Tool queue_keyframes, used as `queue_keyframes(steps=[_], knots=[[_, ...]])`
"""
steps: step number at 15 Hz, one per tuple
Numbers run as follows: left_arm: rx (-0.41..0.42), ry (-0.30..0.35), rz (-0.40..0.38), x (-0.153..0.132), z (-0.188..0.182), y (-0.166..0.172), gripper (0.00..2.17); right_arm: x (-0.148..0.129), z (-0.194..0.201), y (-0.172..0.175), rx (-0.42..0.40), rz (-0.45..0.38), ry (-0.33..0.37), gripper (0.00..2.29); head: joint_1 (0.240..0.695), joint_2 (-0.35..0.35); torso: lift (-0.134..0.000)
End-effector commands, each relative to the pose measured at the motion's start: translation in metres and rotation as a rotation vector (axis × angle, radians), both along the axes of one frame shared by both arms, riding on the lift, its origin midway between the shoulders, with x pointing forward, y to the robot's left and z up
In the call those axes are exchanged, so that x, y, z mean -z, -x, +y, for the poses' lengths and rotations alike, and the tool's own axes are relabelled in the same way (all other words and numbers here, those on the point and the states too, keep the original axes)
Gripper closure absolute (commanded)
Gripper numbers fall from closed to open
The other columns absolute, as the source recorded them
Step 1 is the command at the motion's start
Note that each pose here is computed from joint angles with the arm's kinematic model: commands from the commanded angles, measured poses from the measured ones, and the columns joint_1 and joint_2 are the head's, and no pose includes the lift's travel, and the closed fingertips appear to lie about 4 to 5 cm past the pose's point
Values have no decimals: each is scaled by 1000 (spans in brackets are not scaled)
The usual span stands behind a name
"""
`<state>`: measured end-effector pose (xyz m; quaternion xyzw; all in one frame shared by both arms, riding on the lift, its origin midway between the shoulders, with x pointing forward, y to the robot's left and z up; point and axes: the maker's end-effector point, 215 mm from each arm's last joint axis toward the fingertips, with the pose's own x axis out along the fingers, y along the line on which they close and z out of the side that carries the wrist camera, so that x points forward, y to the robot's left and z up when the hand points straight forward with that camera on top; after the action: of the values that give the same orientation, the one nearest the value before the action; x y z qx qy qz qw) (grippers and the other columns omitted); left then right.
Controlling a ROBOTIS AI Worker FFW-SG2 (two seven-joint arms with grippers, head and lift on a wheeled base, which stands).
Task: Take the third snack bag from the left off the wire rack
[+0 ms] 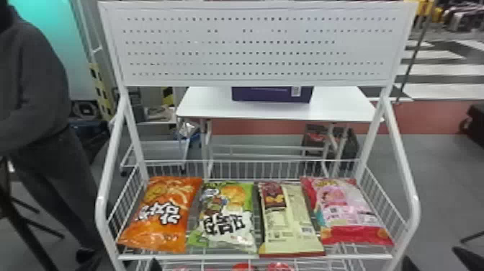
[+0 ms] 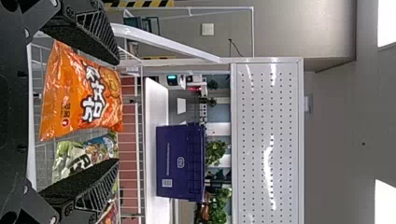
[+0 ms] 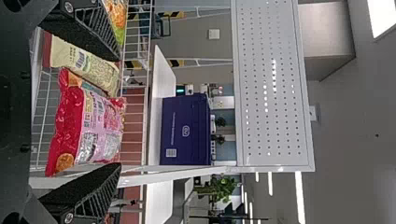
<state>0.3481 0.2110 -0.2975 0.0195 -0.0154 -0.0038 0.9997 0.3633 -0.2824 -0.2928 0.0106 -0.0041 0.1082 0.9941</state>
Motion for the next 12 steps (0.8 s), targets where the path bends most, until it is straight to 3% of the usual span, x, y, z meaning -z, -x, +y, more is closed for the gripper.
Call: queue_keyframes(steps=[1,9,12], knots=[[-16,-11,-4,1,13,-8,154,1,0,1,0,3,0,87,499,0,0],[24,-8,-24,-2,40,-20,154,4,0,0,3,6,-3,87,499,0,0],[24,-6,-36,-6,39,-20,154,22,7,-10,-6,46,-7,87,499,0,0]])
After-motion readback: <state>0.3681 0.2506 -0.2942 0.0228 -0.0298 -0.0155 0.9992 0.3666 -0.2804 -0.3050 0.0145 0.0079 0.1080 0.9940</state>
